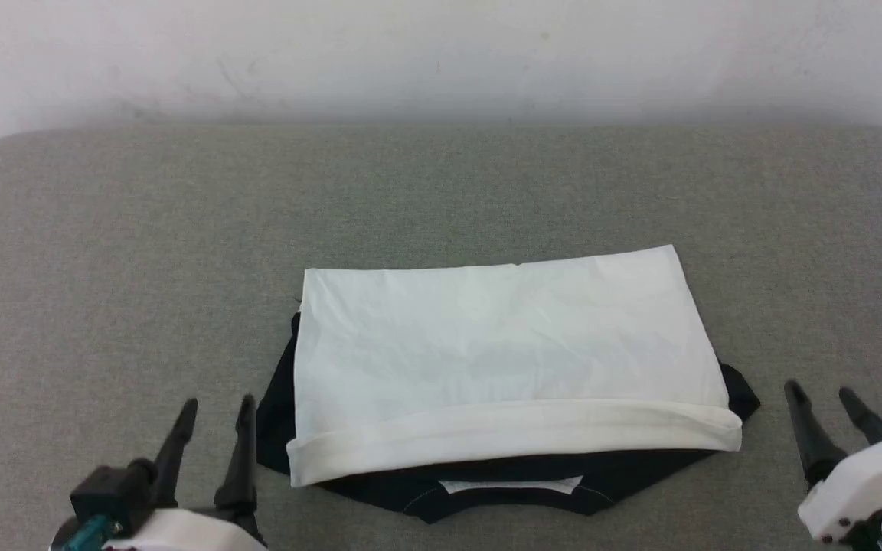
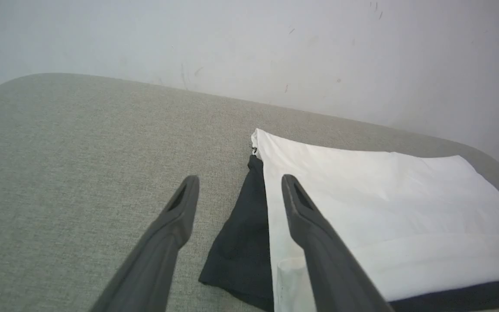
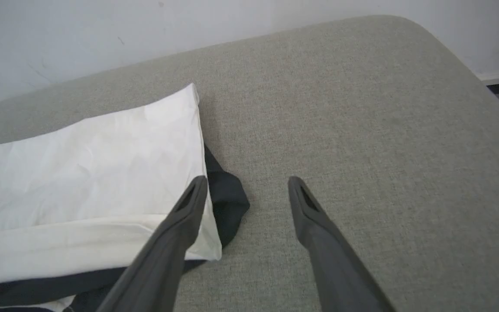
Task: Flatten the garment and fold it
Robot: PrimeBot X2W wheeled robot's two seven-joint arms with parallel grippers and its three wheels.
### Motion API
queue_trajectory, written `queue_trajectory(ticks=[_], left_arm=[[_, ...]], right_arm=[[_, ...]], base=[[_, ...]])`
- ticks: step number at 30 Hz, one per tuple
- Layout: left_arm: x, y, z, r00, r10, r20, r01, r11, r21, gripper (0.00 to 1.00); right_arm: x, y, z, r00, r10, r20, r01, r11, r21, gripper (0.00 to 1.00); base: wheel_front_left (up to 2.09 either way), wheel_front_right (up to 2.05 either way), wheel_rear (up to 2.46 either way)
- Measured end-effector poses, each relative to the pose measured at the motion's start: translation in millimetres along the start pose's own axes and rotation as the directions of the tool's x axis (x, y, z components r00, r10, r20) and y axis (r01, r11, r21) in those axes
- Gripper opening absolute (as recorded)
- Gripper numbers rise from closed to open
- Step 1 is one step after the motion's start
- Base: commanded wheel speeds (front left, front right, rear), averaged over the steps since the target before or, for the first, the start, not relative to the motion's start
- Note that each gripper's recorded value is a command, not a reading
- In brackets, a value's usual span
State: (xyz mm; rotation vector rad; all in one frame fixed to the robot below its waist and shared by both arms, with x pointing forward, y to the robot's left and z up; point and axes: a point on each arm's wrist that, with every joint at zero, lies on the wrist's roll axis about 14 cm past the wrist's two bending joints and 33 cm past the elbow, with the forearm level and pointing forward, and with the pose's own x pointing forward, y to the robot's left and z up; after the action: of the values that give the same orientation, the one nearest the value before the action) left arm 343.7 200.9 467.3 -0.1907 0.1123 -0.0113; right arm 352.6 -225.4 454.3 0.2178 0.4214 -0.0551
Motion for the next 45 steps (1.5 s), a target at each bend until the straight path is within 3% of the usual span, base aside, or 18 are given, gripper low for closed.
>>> queue_trajectory(ticks=[5,9,17,26,27,29,30,31,37,45], left_arm=[[14.5,4.0,36.8,0.99,0.037,0.135,-0.04,0.999,0.021,1.0],[23.6,5.6,57.0,0.976,0.064,0.209,-0.071,0.997,0.026,1.0],[39.1,13.1,70.3,0.963,0.081,0.258,-0.094,0.995,0.039,1.0],[46.1,9.4,67.4,0.964,0.064,0.256,-0.08,0.996,0.05,1.0],[45.9,9.2,67.0,0.965,0.063,0.256,-0.078,0.996,0.049,1.0],[45.6,10.1,65.8,0.965,0.067,0.253,-0.082,0.995,0.049,1.0],[45.7,10.2,65.2,0.966,0.066,0.252,-0.081,0.995,0.051,1.0],[45.7,9.9,64.4,0.966,0.067,0.25,-0.082,0.995,0.049,1.0],[45.1,7.9,62.6,0.967,0.059,0.247,-0.075,0.996,0.054,1.0],[39.1,6.3,61.4,0.967,0.059,0.247,-0.073,0.996,0.048,1.0]], right_arm=[[15.6,9.1,20.4,0.995,0.025,0.099,-0.027,0.999,0.021,1.0],[31.4,19.4,11.4,0.996,0.051,0.08,-0.055,0.997,0.05,1.0],[59.2,29.3,-31.2,0.99,0.057,-0.131,-0.056,0.998,0.012,1.0],[69.9,30.3,-63.8,0.927,0.037,-0.374,-0.05,0.998,-0.024,0.99],[69.6,31.3,-65.5,0.918,0.04,-0.395,-0.055,0.998,-0.027,0.45],[69.1,34.8,-67.1,0.906,0.05,-0.421,-0.068,0.997,-0.026,0.09],[68.8,37.1,-67.6,0.903,0.058,-0.427,-0.075,0.997,-0.022,0.09],[68.9,39.0,-66.8,0.903,0.066,-0.424,-0.08,0.997,-0.014,0.0],[64.8,41.6,-60.8,0.921,0.085,-0.38,-0.081,0.996,0.025,0.0],[46.7,-15.9,-43.6,0.957,-0.081,-0.277,0.087,0.996,0.013,0.0]], base=[[0.0,0.0,0.0],[0.0,0.0,0.0],[0.0,0.0,0.0],[0.0,0.0,0.0],[0.0,0.0,0.0],[0.0,0.0,0.0],[0.0,0.0,0.0],[0.0,0.0,0.0],[0.0,0.0,0.0],[0.0,0.0,0.0]])
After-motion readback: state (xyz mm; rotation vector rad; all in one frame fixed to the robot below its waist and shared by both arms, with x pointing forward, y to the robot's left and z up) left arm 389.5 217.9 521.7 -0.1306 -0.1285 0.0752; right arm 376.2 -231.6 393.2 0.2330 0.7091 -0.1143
